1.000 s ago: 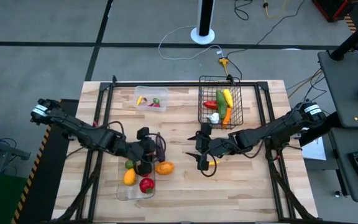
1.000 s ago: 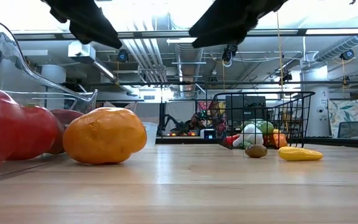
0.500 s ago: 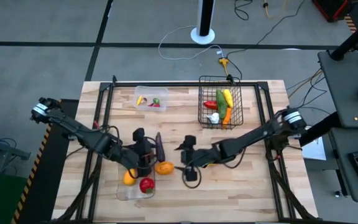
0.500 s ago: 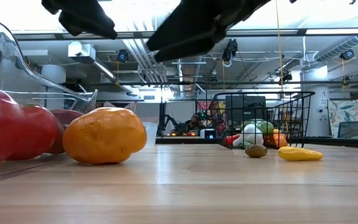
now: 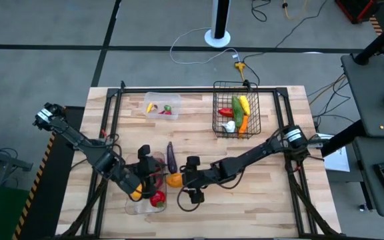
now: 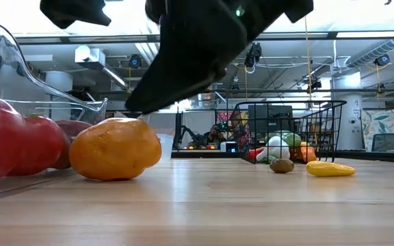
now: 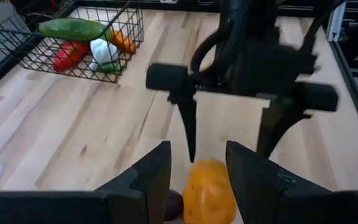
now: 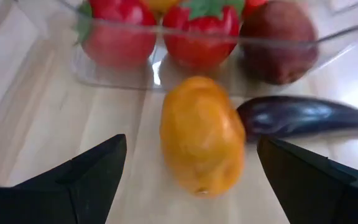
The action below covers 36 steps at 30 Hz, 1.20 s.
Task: Sort produce into baskets
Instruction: Put the potato into the wire basket
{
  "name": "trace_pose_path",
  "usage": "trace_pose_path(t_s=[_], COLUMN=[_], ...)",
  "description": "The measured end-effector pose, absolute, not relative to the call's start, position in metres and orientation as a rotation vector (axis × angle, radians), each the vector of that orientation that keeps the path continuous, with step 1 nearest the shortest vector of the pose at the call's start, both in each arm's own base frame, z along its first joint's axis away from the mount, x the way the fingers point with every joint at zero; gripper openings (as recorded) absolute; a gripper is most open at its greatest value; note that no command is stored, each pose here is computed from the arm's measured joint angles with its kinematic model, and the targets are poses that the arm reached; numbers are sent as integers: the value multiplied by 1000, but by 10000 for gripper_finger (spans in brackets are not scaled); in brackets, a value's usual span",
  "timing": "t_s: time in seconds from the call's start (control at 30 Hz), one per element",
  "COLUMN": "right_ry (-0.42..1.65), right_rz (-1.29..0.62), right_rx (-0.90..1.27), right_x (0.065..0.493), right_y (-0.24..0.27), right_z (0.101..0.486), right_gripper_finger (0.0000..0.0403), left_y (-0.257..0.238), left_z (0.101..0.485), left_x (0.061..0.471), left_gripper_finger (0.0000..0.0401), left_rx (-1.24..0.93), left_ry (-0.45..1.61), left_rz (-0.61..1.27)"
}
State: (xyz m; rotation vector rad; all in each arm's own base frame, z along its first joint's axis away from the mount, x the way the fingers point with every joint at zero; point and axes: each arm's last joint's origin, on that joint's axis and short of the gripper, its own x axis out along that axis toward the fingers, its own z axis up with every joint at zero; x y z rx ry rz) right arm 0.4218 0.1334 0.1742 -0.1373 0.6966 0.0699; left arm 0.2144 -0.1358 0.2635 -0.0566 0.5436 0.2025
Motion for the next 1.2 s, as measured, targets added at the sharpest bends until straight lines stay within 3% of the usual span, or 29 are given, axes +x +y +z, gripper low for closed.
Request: trace_pose_path(t_s=[0.3, 1.03, 1.2], right_ry=[746, 717, 696], right_rz=[48, 39, 41], right_rx=[-108, -95, -92], right_x=[428, 437, 438], right_y=[134, 132, 132], right_z=[149, 132, 134], right_gripper_finger=[354, 354, 338], left_y=[-140, -140, -140], left_z=[262, 262, 262], left_x=[213, 214, 214], left_gripper_finger=[137, 137, 137], left_rx=[-61, -59, -59], left_ry=[545, 529, 528], left_rz=[195, 219, 218])
